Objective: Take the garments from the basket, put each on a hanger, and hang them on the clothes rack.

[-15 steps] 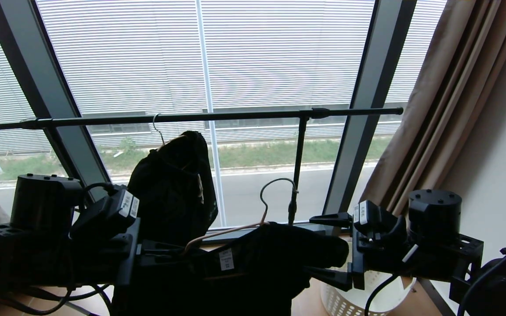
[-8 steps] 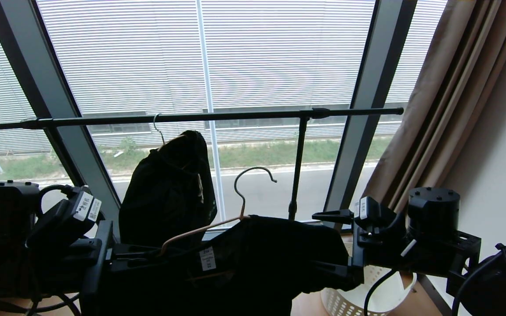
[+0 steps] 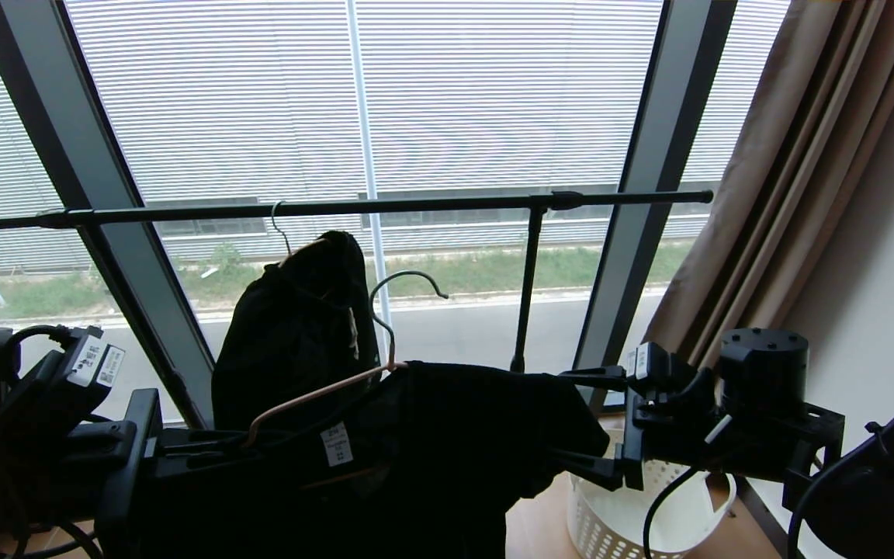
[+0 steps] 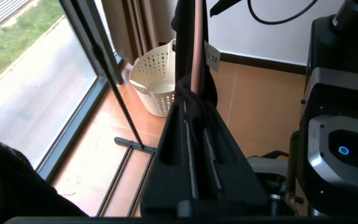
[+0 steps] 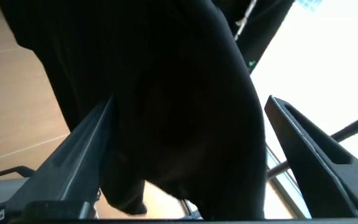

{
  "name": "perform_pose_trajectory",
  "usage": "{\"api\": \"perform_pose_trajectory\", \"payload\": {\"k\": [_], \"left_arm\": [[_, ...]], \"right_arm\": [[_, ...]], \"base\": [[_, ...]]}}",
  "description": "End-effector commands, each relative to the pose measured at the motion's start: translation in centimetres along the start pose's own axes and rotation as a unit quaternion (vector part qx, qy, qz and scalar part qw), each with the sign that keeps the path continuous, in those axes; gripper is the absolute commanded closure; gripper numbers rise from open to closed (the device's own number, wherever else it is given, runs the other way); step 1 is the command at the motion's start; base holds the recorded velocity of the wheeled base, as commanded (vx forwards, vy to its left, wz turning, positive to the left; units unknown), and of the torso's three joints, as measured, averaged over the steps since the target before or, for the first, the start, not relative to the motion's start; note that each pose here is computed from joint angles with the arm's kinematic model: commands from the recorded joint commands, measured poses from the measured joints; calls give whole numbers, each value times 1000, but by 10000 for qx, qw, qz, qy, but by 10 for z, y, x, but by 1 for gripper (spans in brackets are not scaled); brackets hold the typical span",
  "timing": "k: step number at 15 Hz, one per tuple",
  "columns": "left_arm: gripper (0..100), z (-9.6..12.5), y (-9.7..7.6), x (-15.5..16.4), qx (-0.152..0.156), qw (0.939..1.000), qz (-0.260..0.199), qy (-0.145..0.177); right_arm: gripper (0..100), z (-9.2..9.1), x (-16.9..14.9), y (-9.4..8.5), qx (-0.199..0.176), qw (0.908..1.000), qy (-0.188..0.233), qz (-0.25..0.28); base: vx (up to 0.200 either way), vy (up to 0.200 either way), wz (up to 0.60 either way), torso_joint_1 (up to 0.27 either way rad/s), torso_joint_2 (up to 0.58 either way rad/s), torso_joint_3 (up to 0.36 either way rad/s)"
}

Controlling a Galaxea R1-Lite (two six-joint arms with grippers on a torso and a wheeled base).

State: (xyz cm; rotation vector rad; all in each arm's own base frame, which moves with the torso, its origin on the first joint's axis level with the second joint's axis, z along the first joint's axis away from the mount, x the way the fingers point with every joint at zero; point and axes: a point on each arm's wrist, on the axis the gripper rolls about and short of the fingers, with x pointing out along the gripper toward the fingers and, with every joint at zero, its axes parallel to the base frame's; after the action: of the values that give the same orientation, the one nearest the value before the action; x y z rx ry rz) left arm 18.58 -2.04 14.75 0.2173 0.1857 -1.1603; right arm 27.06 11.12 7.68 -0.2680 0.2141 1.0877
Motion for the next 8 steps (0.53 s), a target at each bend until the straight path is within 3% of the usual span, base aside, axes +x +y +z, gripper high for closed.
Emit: {"api": "perform_pose_trajectory", "payload": {"k": [1,4,5,8], "left_arm": [[100,0,1,-3,4,10000,92,-11],[100,0,1,-4,-15,9999,110,-3],[100,0,2,-5,-12,9999,127,-5],[100,-1,2,-5,-20,9999,157,-2]], "right_arm": [[0,-6,0,-6,68,9999,63,-73],[0,-13,2,-16,133,9997,113,-174],[100,-14,1,-18,129,9996,123,-215],[100,-13,-1,-26,88,9994,80,-331]], "base": [[0,0,0,0,0,0],[0,0,0,0,0,0],[0,0,0,0,0,0],[0,0,0,0,0,0]]}}
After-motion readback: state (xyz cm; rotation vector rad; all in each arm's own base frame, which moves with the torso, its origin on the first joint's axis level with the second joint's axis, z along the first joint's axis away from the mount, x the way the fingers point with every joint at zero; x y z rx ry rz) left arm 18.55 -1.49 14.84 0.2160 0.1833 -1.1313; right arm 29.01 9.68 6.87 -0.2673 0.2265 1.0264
